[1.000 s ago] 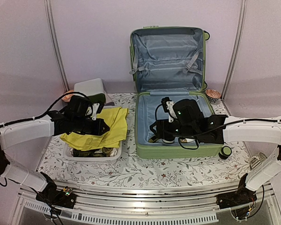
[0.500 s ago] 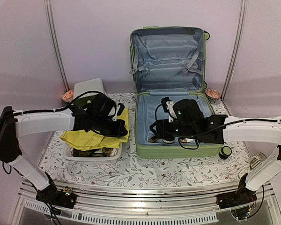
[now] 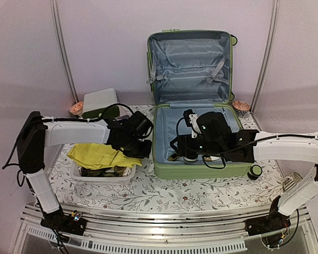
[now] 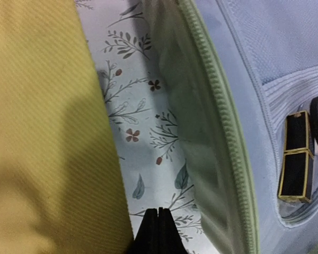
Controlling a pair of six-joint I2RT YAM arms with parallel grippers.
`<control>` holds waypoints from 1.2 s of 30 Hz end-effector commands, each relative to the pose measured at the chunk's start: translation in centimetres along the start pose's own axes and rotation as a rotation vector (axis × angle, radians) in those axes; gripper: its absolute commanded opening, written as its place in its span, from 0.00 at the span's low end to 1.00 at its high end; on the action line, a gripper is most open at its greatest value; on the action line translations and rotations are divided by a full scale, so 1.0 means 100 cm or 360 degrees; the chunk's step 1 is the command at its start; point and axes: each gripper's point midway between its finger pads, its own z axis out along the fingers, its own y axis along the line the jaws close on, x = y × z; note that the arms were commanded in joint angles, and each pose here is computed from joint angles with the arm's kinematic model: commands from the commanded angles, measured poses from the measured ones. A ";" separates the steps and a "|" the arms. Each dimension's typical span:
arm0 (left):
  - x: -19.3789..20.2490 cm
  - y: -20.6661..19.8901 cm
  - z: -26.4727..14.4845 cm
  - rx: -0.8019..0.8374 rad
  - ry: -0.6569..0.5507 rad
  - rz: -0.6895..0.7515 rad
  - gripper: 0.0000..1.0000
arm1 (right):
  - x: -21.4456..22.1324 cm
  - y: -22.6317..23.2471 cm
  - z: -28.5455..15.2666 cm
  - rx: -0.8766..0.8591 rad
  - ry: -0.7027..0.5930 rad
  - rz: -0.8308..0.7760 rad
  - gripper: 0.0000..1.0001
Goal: Open, take out, and arrange the luggage
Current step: Move the bin to the corner of the board.
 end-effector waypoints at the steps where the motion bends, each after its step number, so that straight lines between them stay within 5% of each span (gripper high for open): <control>1: 0.035 0.075 -0.004 -0.0487 0.0175 0.0102 0.00 | -0.007 -0.003 -0.007 0.0013 -0.0052 0.0008 0.61; 14: 0.057 0.203 -0.045 -0.0741 0.0221 -0.0118 0.00 | -0.004 -0.003 -0.005 0.0002 -0.0042 0.0012 0.61; 29: 0.011 0.149 -0.045 -0.0357 0.0043 -0.0034 0.00 | -0.007 0.002 -0.002 -0.0021 -0.0046 0.0009 0.61; 36: 0.008 0.188 -0.036 -0.0626 0.0048 -0.0112 0.00 | -0.007 0.000 -0.005 -0.0008 -0.0042 0.0008 0.61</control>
